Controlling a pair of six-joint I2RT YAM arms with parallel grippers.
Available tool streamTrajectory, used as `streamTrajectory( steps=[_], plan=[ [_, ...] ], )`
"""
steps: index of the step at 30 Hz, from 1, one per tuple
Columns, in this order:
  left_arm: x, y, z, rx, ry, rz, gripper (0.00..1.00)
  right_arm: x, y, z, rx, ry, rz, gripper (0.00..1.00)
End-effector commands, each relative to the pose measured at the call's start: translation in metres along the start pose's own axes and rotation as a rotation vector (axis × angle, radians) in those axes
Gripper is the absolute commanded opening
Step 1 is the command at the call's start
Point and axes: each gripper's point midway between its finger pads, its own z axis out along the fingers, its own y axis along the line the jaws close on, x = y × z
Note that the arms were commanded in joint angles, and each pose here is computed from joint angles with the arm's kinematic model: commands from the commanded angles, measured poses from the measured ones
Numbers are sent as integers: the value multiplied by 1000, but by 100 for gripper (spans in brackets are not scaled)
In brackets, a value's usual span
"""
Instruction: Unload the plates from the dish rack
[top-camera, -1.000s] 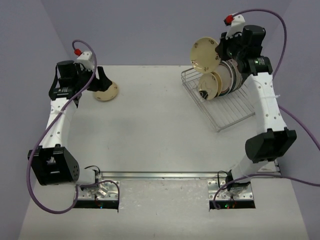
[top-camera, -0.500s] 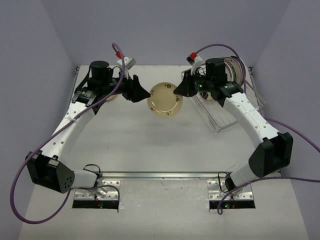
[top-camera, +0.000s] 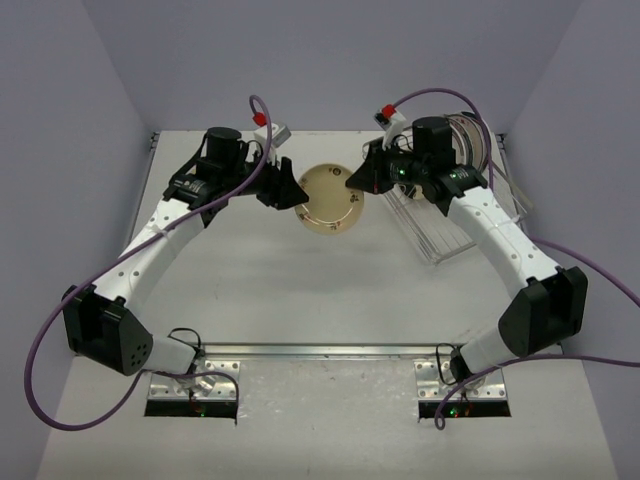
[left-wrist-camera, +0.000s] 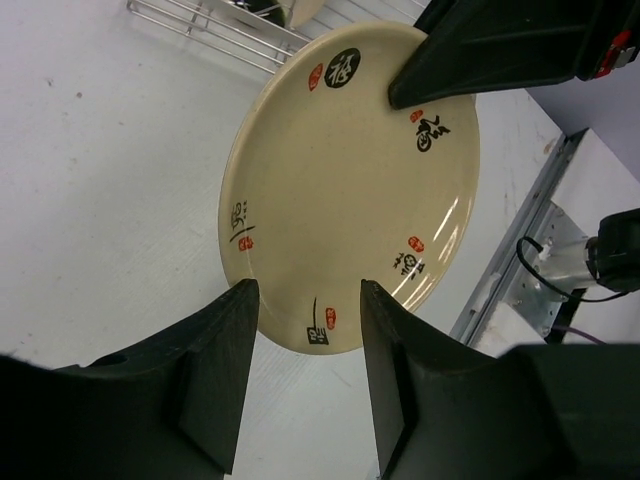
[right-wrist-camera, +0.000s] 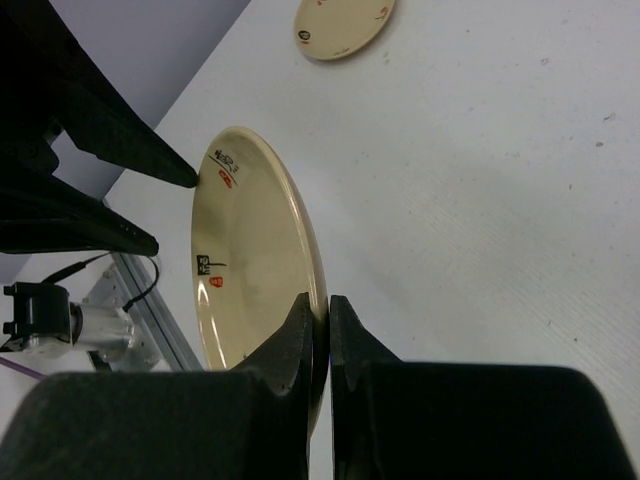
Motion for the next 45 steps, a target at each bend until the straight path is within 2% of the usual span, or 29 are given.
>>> streamTrajectory(
  steps=[1,8,16,20,23,24,25,26,28,30,32,34,38,45],
  plan=[
    [-13,17,-4,-106,-47,27,44,-26,24,-13,-58,-88,-55,0],
    [-12,27,-4,-155,-51,28,44,-27,28,-16,-76,-91,-53,0],
    [2,-13,3,101,-6,12,34,-29,39,-8,-150,-86,-29,0],
    [5,-21,5,165,1,-12,18,-31,40,0,-163,-80,-10,0],
    [7,-18,4,177,-1,-47,1,-31,37,5,-161,-73,6,3],
    [5,-10,0,163,-14,-66,0,-30,34,7,-148,-68,10,18],
    [3,-1,-3,144,-29,-86,0,-29,31,8,-133,-63,14,38],
    [1,7,-6,125,-41,-106,0,-28,27,9,-114,-61,13,48],
    [-3,31,-13,70,-70,-163,0,-27,20,8,-75,-60,6,67],
    [-5,88,-30,-96,-111,-246,0,-25,6,7,3,-62,-8,84],
    [2,140,-42,-233,-128,-314,0,-21,-8,5,76,-63,-14,94],
    [5,182,-54,-350,-146,-364,0,-19,-21,2,143,-64,-17,98],
    [21,249,-68,-479,-152,-487,0,-13,-41,-4,225,-58,1,99],
    [26,331,-89,-495,-229,-663,0,-10,-71,-21,285,-62,56,99]
  ],
)
